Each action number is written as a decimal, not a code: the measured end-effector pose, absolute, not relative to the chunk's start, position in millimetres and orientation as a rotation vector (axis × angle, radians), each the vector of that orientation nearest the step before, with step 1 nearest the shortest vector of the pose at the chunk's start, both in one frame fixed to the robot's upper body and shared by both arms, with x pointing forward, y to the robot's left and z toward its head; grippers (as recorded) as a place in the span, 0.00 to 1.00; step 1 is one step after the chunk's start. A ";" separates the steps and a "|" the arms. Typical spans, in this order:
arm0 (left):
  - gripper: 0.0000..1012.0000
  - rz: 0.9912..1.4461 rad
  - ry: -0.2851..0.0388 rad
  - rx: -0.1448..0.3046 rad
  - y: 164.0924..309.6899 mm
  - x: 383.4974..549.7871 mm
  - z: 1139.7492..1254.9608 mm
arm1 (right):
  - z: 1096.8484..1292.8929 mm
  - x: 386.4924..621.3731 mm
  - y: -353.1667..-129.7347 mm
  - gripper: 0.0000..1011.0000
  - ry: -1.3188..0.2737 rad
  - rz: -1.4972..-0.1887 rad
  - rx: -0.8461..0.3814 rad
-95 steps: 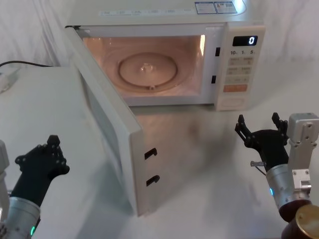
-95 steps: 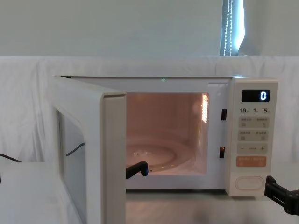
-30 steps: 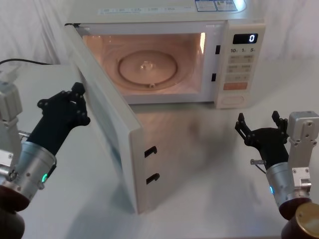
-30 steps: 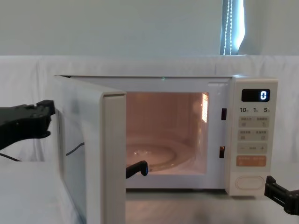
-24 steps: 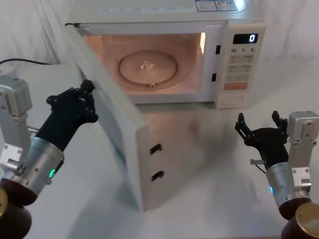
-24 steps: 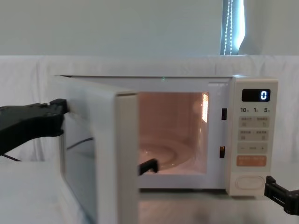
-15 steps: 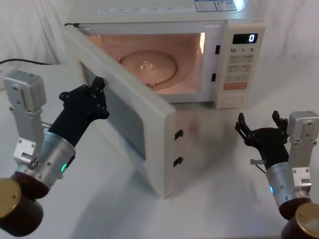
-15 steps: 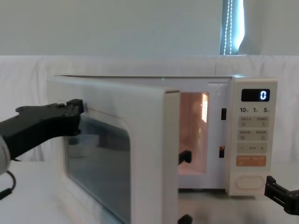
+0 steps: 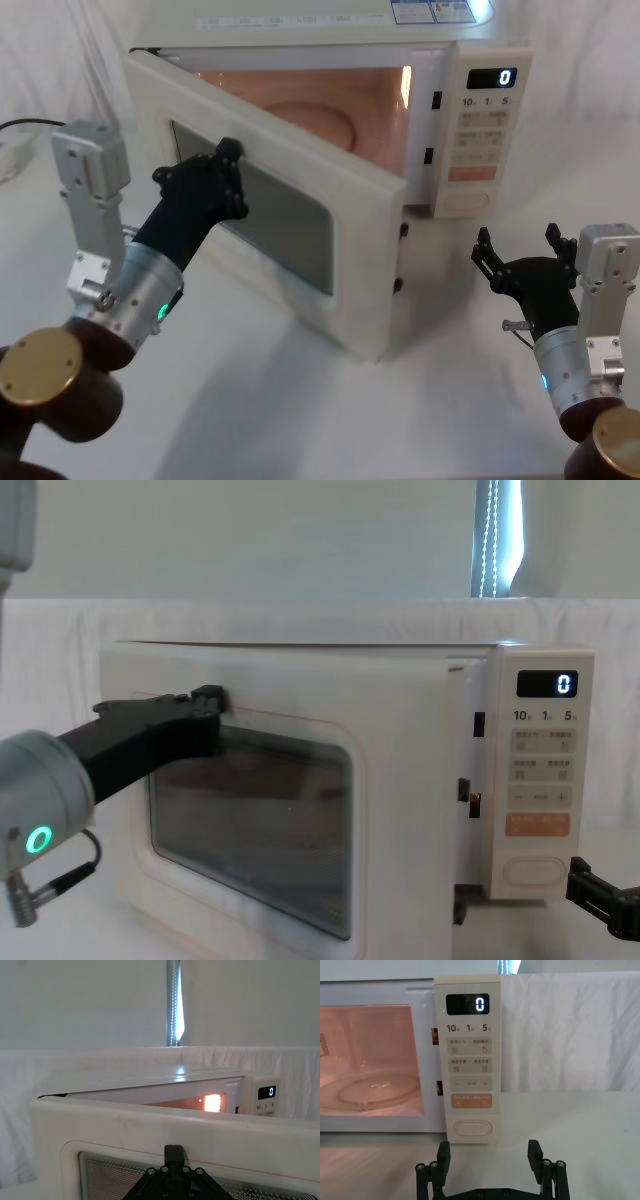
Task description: Press the button to open the microwave door with one hand; close the microwave door with the other hand.
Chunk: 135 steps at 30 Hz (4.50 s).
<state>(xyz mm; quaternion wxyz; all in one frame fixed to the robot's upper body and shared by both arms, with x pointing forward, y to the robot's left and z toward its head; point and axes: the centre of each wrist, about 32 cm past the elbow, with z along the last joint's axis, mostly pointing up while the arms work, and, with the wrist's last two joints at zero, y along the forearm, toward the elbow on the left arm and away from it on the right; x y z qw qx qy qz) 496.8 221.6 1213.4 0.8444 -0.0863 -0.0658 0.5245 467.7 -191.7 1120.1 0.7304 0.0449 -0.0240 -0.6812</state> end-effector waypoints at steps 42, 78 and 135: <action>0.00 1.087 -0.026 -0.254 152.1 559.2 1218.2 | 1120.1 467.7 -191.7 0.99 -0.053 -1.500 0.099; 0.00 1.082 -0.033 -0.242 138.8 589.0 1218.0 | 1120.1 467.7 -191.7 0.99 -0.053 -1.500 0.099; 0.00 1.078 -0.044 -0.194 130.9 607.4 1221.2 | 1120.1 467.7 -191.7 0.99 -0.053 -1.500 0.099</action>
